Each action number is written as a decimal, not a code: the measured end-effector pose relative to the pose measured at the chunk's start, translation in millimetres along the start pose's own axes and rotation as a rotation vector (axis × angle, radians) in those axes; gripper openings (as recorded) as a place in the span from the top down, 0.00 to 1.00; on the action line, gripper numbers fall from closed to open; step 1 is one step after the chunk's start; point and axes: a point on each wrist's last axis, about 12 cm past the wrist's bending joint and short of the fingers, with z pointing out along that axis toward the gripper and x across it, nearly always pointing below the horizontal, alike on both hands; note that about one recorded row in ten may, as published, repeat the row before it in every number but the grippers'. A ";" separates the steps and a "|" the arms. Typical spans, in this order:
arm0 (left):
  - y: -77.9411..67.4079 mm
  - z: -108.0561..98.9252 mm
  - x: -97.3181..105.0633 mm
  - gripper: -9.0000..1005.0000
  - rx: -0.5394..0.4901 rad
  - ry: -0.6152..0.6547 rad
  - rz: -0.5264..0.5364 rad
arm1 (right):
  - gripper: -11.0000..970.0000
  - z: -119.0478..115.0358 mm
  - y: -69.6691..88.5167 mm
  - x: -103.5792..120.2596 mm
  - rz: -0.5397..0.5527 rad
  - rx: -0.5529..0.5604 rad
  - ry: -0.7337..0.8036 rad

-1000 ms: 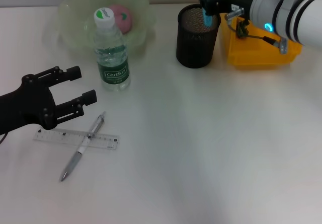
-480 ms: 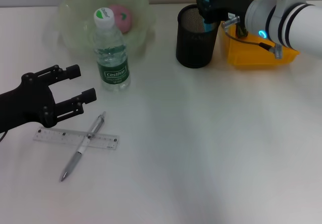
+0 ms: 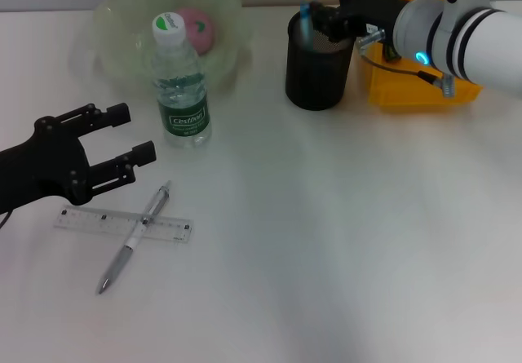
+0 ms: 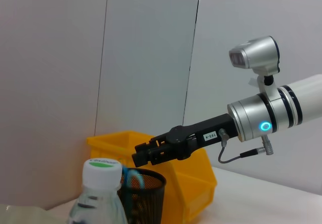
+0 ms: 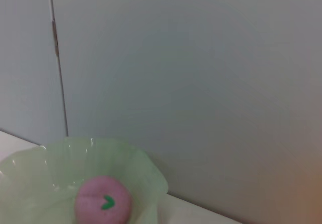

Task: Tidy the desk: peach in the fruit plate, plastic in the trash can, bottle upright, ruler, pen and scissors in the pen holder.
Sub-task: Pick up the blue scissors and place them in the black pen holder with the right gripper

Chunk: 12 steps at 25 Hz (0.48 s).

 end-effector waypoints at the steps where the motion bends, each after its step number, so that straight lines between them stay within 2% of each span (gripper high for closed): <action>1: 0.0 0.0 0.0 0.35 0.000 0.000 0.000 | 0.65 0.0 0.0 0.0 0.000 0.000 0.000; 3: 0.0 -0.7 0.2 0.35 -0.001 0.001 0.000 | 0.65 -0.2 0.3 0.2 -0.002 0.000 0.001; 8: 0.1 -1.2 0.2 0.35 -0.002 0.001 0.000 | 0.48 -3.4 1.4 1.0 -0.012 -0.002 -0.006; 12: 0.0 -1.3 0.2 0.35 -0.002 0.001 0.000 | 0.46 -11.5 3.9 -1.1 -0.010 -0.004 -0.040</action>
